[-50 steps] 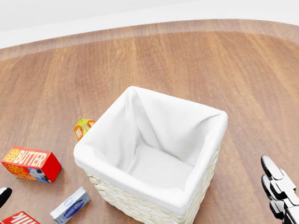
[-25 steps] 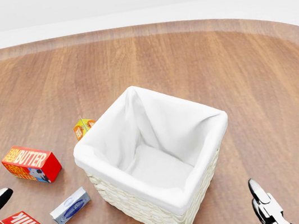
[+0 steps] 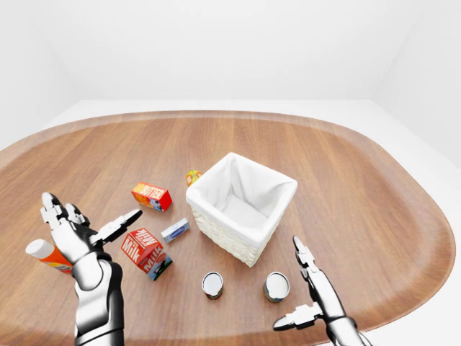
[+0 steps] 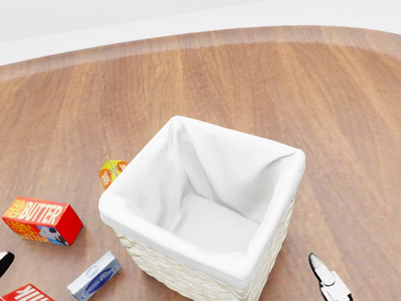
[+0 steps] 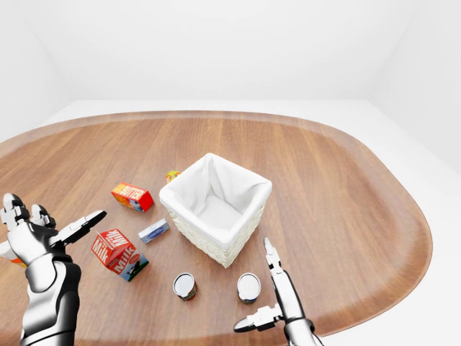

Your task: Pick up the alphabet soup, and put it in the basket.

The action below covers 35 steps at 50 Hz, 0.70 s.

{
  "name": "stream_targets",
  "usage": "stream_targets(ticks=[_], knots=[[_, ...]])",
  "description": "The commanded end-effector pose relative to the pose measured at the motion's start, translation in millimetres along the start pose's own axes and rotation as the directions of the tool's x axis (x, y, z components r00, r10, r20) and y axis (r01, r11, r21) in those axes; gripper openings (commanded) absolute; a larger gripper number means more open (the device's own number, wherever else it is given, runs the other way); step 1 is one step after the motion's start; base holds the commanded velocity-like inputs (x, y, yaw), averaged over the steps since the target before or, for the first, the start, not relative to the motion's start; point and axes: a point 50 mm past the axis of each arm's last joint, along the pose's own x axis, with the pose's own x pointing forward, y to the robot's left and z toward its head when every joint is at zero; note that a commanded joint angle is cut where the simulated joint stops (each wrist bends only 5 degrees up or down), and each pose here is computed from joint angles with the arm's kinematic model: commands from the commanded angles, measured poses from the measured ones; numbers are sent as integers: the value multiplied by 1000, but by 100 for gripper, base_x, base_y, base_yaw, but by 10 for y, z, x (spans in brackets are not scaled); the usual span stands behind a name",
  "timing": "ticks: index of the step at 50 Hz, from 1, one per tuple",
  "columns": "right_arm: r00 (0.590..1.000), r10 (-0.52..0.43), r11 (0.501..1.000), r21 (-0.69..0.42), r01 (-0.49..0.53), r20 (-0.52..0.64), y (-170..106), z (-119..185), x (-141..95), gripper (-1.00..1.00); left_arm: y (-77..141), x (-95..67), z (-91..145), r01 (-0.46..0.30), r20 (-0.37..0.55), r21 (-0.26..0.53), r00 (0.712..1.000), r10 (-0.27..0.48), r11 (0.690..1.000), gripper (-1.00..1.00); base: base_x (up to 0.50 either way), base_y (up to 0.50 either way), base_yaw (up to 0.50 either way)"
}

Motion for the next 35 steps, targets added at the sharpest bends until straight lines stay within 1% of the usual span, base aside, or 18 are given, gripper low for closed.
stream_targets(ticks=[1, 14, 23, 26, 35], knots=[[1000, 21, 999, -28, -22, -14, 93, -41, 53, 100, -1, 4, 18, -2, 7, -4, 1000, 2, 1000, 100, 0, 0, 0], [996, 37, 999, -15, -39, -84, 180, -225, 132, 100, -8, 3, 21, -1, 9, -3, 1000, 1, 1000, 100, 0, 0, 0], [987, 35, 999, 13, -33, -156, 159, -403, 127, 100, -8, 10, -20, 0, -9, 3, 1000, 0, 1000, 100, 0, 0, 0], [986, 38, 999, 14, -36, -160, 169, -412, 131, 100, -8, 13, -37, 0, -15, 7, 1000, 0, 1000, 100, 0, 0, 0], [985, 37, 999, 13, -36, -166, 163, -429, 182, 100, -2, -12, 46, 0, 19, -3, 1000, 0, 1000, 100, 0, 0, 0]])
